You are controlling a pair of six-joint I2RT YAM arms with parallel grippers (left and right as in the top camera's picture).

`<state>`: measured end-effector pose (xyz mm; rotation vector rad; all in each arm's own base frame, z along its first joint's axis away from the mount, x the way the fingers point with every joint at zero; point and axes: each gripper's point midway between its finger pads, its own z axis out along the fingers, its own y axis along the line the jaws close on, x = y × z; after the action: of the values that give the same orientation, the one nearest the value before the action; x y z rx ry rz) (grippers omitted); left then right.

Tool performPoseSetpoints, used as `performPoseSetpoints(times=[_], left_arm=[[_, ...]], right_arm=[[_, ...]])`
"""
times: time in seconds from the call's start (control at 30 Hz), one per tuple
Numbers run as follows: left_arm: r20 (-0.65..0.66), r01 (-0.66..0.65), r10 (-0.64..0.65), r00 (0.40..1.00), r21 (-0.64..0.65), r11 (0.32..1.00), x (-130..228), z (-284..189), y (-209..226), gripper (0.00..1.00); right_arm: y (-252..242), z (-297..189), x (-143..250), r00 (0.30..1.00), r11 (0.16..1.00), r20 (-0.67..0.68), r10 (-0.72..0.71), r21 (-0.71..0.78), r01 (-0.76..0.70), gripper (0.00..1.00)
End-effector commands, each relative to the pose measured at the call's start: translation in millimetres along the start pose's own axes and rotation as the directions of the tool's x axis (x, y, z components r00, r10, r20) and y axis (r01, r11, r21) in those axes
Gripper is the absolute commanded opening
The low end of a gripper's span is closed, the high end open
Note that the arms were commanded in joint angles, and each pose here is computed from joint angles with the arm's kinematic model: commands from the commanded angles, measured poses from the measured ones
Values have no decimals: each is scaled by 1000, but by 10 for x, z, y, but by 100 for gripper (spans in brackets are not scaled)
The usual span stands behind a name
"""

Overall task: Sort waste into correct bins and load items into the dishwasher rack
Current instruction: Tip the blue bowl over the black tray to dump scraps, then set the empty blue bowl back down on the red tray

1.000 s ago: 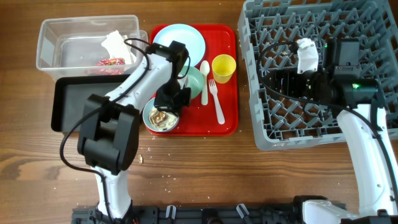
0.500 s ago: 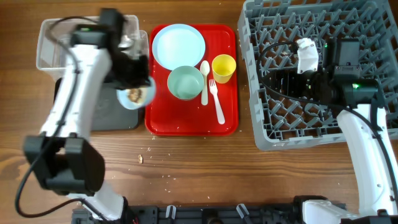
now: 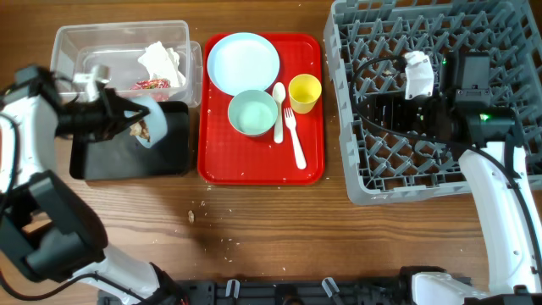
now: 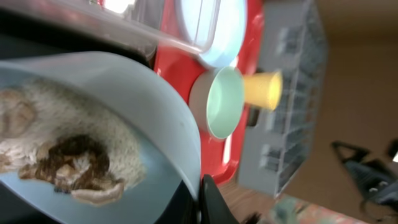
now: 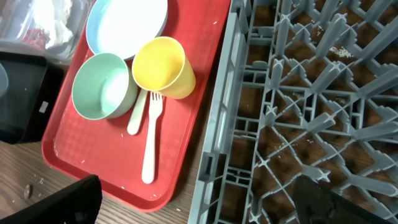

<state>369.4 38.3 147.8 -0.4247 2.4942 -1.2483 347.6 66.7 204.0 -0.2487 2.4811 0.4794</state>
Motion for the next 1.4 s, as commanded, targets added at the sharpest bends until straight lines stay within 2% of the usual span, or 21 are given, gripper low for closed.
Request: performPoseSetpoints(times=[0.0, 0.07, 0.3, 0.73, 0.93, 1.07, 1.1, 1.13, 1.23, 1.3, 1.37], left_arm=[[121, -15, -20, 992, 282, 959, -154, -209, -133, 4], [160, -17, -46, 986, 369, 929, -227, -328, -177, 4], [196, -23, -101, 975, 547, 837, -308, -550, -392, 4], [54, 221, -307, 950, 579, 785, -329, -554, -389, 4], [55, 214, -300, 952, 578, 787, -331, -550, -403, 4], [96, 92, -176, 980, 566, 819, -273, -500, -597, 4], [104, 57, -138, 985, 557, 829, -246, -480, -669, 4], [93, 1, -45, 995, 429, 903, -127, -286, -760, 4], [41, -45, 35, 999, 244, 969, 36, -4, -786, 4], [-22, -109, 112, 993, 101, 989, 199, 258, -817, 4], [-106, -190, 185, 977, -38, 981, 379, 547, -793, 4]], right_arm=[[57, -26, -78, 1000, 1000, 20, -4, -21, 5, 100], [58, -26, -77, 1000, 1000, 19, -4, -21, 4, 99], [50, -6, -69, 1000, 1000, 13, -1, -21, 1, 100], [13, 104, -27, 998, 998, -20, 54, -27, -55, 100], [12, 104, -28, 998, 998, -20, 54, -26, -55, 100], [12, 104, -41, 999, 998, -15, 52, -27, -53, 100], [11, 104, -41, 998, 998, -15, 54, -26, -54, 100], [11, 104, -41, 998, 998, -15, 54, -26, -55, 100], [11, 104, -52, 999, 998, -10, 52, -26, -53, 100], [9, 104, -77, 999, 998, 0, 49, -26, -49, 100], [8, 104, -93, 999, 999, 6, 47, -26, -46, 100]])
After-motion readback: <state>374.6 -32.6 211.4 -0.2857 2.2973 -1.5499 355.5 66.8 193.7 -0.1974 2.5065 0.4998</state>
